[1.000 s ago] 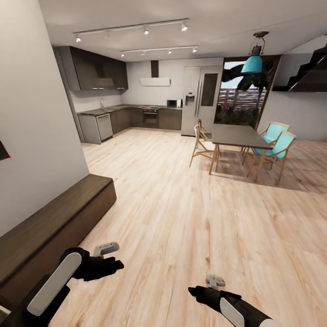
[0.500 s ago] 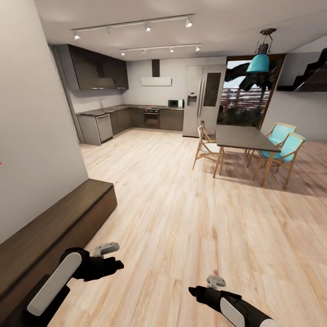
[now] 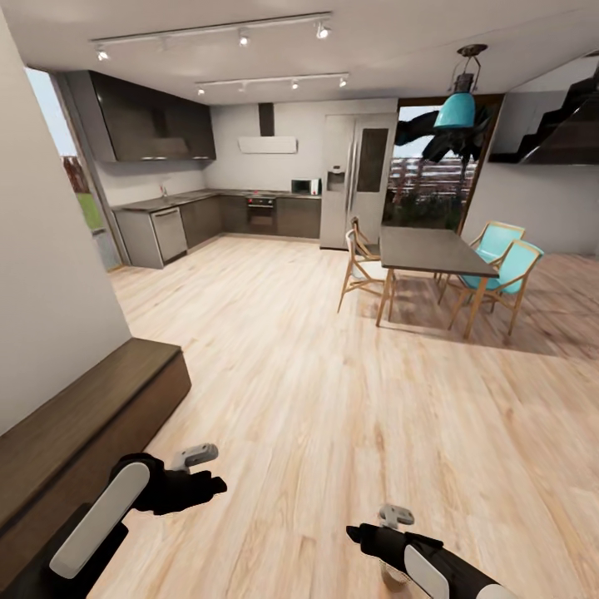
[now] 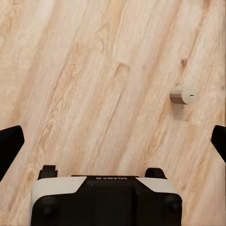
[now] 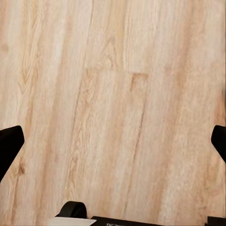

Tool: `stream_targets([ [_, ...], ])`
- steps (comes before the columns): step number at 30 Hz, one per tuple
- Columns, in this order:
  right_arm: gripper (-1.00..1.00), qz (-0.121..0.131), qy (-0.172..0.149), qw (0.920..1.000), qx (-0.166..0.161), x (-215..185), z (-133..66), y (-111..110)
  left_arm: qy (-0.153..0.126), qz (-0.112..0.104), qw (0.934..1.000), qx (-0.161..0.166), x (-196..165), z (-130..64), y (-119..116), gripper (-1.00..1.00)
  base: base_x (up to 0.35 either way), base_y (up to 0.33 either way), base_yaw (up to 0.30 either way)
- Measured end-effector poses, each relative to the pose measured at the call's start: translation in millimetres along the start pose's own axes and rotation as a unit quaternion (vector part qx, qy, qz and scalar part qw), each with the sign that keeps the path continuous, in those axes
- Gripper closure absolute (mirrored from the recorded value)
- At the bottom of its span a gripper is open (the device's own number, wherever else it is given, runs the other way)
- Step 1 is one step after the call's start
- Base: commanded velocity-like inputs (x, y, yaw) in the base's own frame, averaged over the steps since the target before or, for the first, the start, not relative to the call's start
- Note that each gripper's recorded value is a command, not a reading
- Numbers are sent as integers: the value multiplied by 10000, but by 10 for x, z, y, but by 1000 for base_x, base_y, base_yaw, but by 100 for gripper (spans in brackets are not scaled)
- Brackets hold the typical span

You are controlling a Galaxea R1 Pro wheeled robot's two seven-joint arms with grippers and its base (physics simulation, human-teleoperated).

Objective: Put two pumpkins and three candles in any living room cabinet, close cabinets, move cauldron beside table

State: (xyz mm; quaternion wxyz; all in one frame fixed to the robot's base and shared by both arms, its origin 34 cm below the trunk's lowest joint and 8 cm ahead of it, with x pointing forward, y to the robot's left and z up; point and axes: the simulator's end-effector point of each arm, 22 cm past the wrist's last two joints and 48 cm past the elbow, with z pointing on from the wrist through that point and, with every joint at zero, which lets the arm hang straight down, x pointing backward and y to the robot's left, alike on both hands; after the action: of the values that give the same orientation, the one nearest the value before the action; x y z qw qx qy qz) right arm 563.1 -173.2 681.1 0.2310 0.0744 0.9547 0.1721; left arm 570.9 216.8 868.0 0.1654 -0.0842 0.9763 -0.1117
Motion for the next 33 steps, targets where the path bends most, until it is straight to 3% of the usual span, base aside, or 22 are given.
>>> stream_targets([
  [19,-100,-7,3,10000,-2,4,1,4,4,2,10000,-18,3,3,15,-100,217,4,-272],
  [33,-100,-5,7,10000,-8,5,6,11,20,-4,10000,-16,8,15,16,-100,172,87,-32],
])
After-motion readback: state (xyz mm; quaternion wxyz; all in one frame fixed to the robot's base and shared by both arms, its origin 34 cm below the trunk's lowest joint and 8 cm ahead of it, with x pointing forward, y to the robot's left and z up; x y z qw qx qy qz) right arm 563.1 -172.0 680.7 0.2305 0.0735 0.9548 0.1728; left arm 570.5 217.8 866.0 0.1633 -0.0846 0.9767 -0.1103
